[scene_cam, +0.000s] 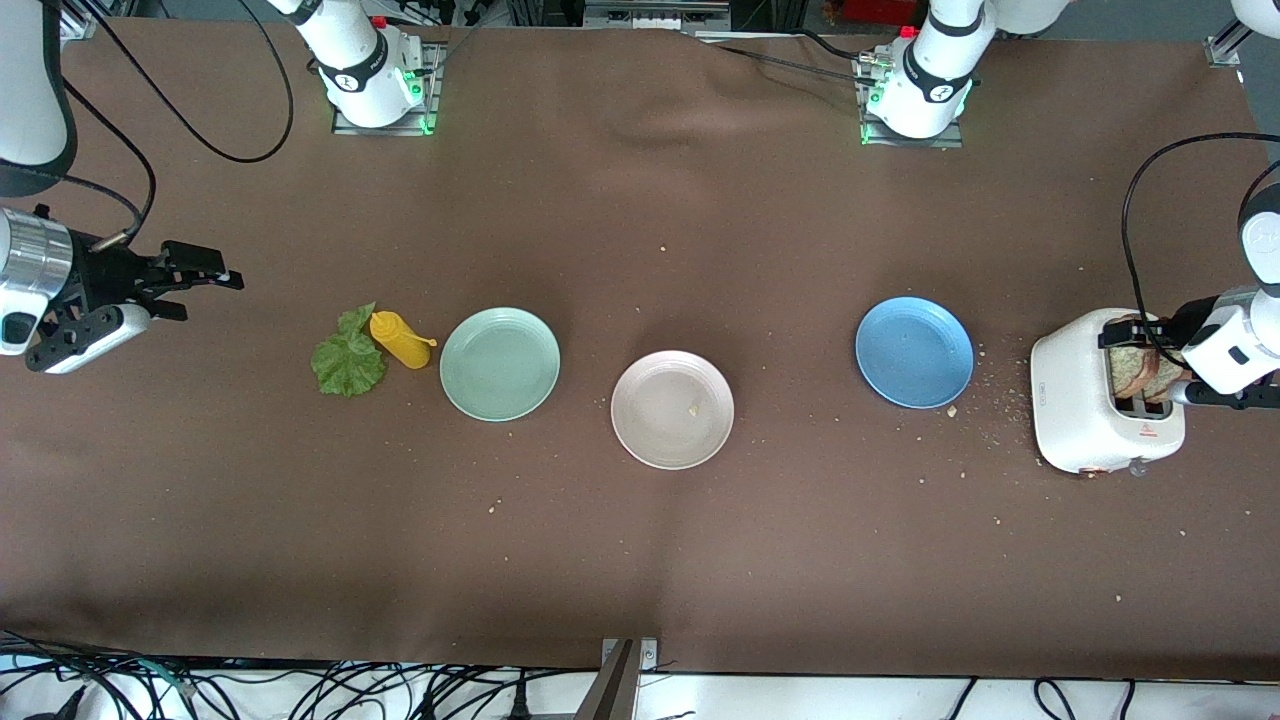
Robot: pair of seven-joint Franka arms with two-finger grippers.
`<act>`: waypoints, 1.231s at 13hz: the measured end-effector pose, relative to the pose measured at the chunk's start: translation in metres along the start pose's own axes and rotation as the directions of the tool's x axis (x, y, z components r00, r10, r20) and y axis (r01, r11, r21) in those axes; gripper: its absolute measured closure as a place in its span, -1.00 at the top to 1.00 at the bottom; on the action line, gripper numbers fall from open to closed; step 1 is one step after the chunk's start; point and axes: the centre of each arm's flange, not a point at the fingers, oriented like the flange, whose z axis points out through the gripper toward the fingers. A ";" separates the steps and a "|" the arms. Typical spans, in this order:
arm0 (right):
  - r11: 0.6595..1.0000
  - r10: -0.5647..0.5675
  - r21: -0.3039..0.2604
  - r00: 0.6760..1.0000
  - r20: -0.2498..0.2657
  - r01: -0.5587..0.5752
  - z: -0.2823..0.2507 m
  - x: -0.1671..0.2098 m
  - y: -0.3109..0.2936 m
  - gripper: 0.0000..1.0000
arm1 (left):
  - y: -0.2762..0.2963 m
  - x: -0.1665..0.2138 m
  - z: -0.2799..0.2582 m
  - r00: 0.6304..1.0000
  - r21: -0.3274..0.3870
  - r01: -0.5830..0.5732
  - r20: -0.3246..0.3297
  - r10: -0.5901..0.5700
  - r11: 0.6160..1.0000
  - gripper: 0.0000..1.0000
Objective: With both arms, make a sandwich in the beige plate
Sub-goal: 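Pull bread from the toaster with the left gripper while the right gripper reaches, then lay the bread on the beige plate while the right gripper grasps the bottle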
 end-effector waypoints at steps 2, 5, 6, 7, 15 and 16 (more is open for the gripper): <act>0.989 -0.136 0.049 0.990 -0.046 0.138 0.016 0.002 0.016 1.00 | -0.002 0.000 0.003 1.000 -0.003 -0.001 0.008 0.001 1.000 -0.24; 0.928 -0.329 0.121 0.926 -0.186 0.354 0.035 0.010 0.034 1.00 | -0.005 -0.001 0.003 1.000 -0.003 -0.003 0.007 0.003 1.000 -0.75; 0.899 -0.386 0.127 0.894 -0.228 0.420 0.044 0.011 0.043 1.00 | -0.006 -0.001 0.001 1.000 -0.003 -0.002 0.005 0.002 1.000 -0.76; 0.864 -0.438 0.135 0.857 -0.269 0.484 0.056 0.012 0.052 1.00 | -0.006 -0.001 -0.004 1.000 -0.003 -0.001 0.006 0.001 1.000 -0.76; 0.530 -0.700 0.106 0.505 -0.506 0.841 0.167 0.008 0.096 1.00 | 0.005 -0.014 -0.114 1.000 -0.009 -0.009 0.019 0.010 1.000 -0.83; 0.490 -0.712 0.093 0.459 -0.531 0.867 0.178 0.007 0.096 1.00 | 0.013 -0.013 -0.117 1.000 -0.023 -0.015 0.020 0.016 1.000 -0.83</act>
